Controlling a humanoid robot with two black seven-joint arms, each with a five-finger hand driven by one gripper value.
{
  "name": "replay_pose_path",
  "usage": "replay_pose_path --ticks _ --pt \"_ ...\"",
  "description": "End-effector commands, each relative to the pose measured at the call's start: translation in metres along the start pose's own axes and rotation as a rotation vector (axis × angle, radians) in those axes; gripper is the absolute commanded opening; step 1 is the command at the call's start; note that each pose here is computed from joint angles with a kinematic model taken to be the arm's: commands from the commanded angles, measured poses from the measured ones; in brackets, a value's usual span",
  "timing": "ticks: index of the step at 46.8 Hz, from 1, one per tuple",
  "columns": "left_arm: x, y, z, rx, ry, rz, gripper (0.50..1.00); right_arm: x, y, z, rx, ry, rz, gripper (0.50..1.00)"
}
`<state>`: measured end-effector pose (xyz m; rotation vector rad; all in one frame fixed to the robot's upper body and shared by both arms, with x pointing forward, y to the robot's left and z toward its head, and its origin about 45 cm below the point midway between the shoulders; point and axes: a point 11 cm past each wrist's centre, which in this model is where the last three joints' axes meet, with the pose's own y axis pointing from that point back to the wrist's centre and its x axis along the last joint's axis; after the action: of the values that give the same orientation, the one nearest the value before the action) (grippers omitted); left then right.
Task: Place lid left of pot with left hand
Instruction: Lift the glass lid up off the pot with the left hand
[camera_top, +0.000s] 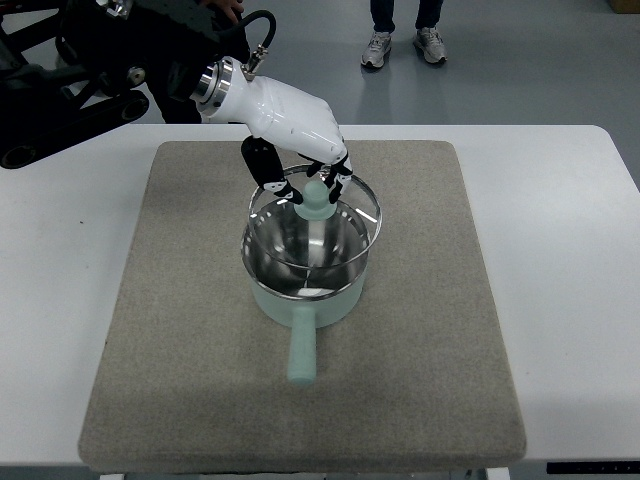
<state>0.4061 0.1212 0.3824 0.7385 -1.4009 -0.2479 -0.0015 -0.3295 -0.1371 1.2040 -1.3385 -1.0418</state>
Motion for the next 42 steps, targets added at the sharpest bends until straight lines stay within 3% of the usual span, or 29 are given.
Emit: replay_pose_path --ticks 1,26,42 --pt "0.0 0.002 -0.004 0.012 0.007 0.006 0.5 0.0 0.0 0.0 0.0 0.0 0.0 0.924" --pt "-0.002 0.024 -0.041 0.125 0.067 0.039 0.5 0.0 0.0 0.0 0.002 0.0 0.0 0.924" --pt "-0.018 0.048 -0.072 0.231 0.128 0.038 0.5 0.0 0.0 0.0 0.0 0.0 0.0 0.924"
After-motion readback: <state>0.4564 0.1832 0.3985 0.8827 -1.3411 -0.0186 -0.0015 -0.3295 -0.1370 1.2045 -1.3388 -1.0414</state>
